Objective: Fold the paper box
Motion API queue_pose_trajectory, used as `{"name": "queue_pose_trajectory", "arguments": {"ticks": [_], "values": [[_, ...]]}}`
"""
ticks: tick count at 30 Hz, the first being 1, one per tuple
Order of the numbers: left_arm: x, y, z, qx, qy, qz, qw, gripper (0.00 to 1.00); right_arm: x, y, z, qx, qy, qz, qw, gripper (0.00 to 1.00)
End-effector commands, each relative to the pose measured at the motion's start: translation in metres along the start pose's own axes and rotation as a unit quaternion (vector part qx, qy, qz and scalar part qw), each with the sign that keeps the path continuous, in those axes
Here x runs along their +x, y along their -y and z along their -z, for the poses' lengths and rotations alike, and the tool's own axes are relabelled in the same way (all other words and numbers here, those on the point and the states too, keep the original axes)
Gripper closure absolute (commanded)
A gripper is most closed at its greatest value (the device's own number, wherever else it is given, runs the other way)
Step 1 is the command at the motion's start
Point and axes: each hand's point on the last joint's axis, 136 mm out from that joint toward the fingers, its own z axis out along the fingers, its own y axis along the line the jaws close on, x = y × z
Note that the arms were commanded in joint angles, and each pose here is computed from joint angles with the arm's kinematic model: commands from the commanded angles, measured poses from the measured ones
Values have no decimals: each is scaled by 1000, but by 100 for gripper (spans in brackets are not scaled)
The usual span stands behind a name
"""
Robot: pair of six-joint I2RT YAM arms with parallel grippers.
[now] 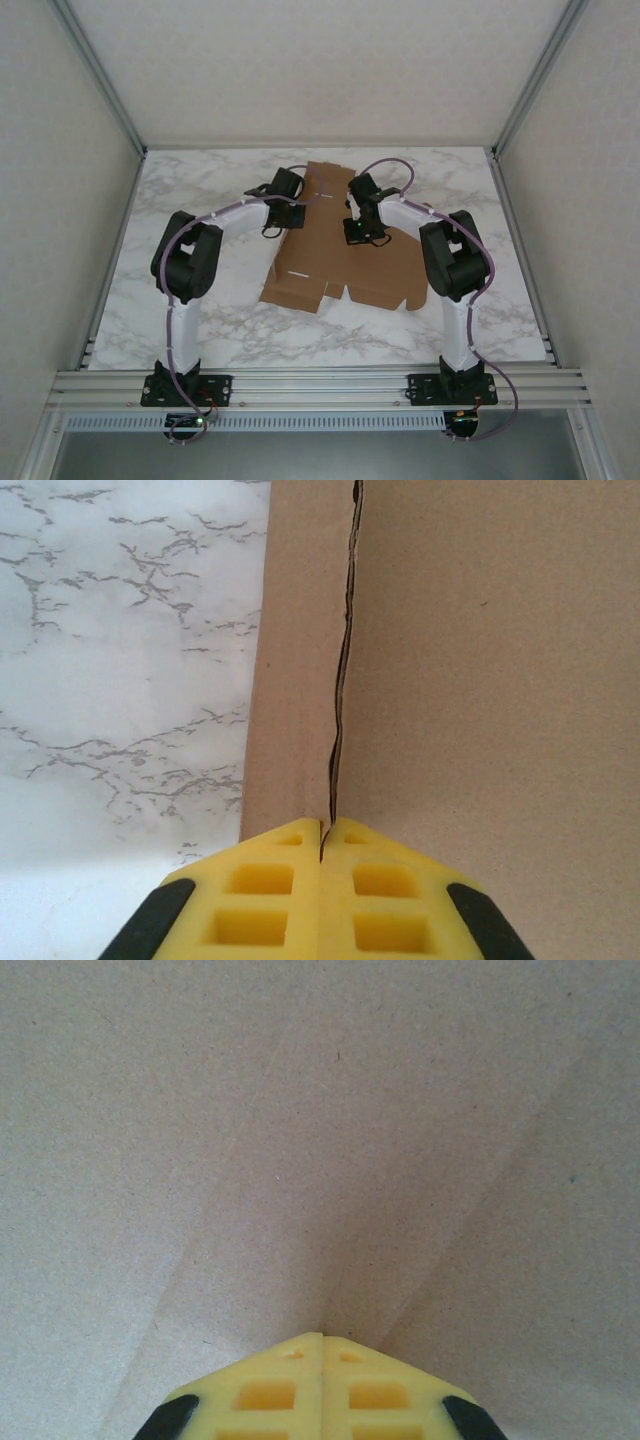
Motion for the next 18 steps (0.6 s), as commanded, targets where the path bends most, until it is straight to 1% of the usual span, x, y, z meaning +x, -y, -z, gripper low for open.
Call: {"name": "queue_pose_trajectory", "arguments": {"ticks": [1,4,7,10,12,18], "values": [[25,14,-7,6,-43,-6,999,100,35,0,-22,10,-54,-9,998,100],[14,3,2,6,-32,8,999,100,25,-2,-4,-4,-27,-31,999,100],[9,-2,7,7,-30,10,999,100,14,-7,17,-39,6,-69,997,97],[8,-6,11,-1,-32,2,999,100,11,-10,33,-78,28,-104,991,97],[6,-8,14,-7,-29,0,1000,100,9,-11,42,-110,38,-131,984,100],[4,-12,19,-12,-27,-1,1000,100,5,-14,54,-195,56,-184,962,100]]}}
